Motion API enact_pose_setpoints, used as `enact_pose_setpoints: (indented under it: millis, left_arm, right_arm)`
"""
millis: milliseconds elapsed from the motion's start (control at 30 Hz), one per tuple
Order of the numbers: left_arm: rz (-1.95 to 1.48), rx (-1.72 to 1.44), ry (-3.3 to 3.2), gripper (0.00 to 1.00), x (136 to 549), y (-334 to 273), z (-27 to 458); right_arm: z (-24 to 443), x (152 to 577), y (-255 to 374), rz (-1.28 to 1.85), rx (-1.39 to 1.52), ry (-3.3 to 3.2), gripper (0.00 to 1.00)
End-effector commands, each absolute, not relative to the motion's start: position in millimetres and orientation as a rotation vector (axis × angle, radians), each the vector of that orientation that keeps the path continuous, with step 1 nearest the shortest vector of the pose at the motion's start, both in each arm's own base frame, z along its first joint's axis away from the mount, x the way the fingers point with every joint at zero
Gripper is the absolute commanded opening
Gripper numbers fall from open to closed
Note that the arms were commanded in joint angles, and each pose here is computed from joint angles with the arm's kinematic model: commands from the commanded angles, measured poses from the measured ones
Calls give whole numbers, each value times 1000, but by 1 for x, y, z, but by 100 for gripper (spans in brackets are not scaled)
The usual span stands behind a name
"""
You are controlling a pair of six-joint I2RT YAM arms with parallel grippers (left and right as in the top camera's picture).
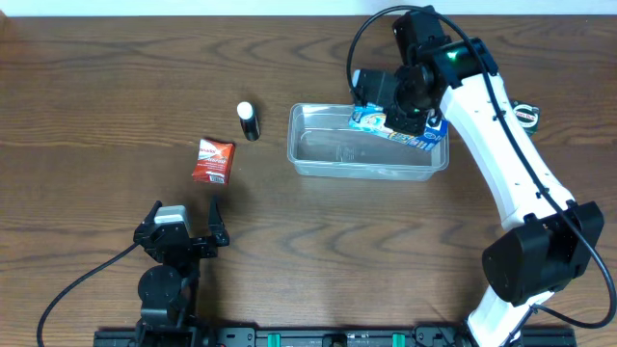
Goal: Pack container
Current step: 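Lift the blue box and carry it over the clear container, then lower the blue box into the container and open the right gripper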
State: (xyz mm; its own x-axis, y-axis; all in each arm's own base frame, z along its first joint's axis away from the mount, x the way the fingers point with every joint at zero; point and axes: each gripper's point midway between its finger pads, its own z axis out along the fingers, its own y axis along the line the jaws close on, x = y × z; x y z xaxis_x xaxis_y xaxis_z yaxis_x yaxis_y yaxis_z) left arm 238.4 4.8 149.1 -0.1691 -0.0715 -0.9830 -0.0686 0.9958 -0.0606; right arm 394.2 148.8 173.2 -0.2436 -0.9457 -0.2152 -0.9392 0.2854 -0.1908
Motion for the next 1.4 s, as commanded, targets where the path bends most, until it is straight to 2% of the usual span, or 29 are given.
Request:
enact_pose_setpoints:
  millis: [0,300,867,1200,1367]
  left_arm:
    - [5,-83,1769,98,237,4,141]
    - [5,-83,1769,98,237,4,141]
    - [5,-83,1769,98,237,4,141]
    - [5,-83,1769,98,237,4,141]
    - [5,-83,1769,98,237,4,141]
  right_arm:
    - [164,392,144,-34,-1750,2301,1]
    - [134,376,138,36,-1828,2414,1]
    - [107,366,150,171,-1831,2411,1]
    - [109,378,162,198,-1795,2344,1]
    - [108,366,158,224,-1817,2385,1]
